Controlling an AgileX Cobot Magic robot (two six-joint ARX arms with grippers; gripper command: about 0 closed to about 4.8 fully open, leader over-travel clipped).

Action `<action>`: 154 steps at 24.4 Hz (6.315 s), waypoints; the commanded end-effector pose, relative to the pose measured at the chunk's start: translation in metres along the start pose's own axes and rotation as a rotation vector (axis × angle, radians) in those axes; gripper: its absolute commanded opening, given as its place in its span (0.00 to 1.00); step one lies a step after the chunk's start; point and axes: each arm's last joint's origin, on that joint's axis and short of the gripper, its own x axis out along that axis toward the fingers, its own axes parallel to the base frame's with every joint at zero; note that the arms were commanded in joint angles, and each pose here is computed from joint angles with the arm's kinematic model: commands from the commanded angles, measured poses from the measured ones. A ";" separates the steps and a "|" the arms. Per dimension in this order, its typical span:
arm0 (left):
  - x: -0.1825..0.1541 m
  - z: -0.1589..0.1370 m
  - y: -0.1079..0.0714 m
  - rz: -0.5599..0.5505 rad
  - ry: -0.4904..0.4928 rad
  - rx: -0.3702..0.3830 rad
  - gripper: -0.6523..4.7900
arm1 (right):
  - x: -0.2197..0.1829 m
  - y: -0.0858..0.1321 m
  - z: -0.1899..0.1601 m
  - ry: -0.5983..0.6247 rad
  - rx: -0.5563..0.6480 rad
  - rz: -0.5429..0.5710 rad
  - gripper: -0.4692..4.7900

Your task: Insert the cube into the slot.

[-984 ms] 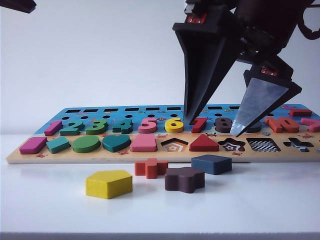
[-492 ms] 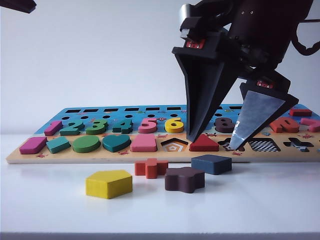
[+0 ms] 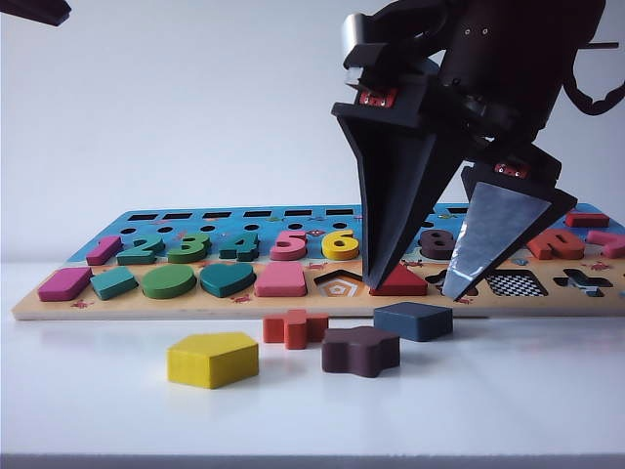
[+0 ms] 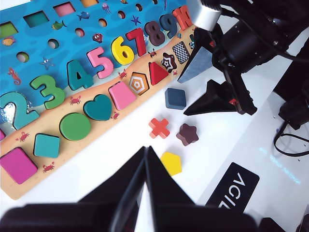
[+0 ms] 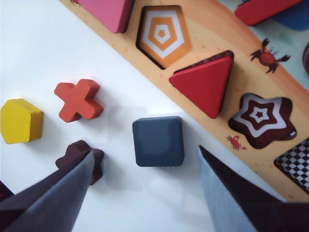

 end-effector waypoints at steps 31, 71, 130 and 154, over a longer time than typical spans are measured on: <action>-0.001 0.002 0.000 -0.001 -0.015 0.014 0.14 | 0.010 0.000 0.006 -0.014 -0.019 -0.047 0.63; -0.001 0.002 0.000 -0.001 -0.015 0.014 0.14 | 0.015 0.001 0.004 0.029 -0.023 -0.080 0.36; -0.001 0.002 0.000 -0.001 -0.016 0.016 0.14 | -0.055 -0.004 -0.005 -0.253 0.551 -0.349 0.15; -0.001 0.002 0.000 -0.001 -0.016 0.015 0.14 | -0.027 -0.021 -0.003 -0.262 0.562 -0.317 0.12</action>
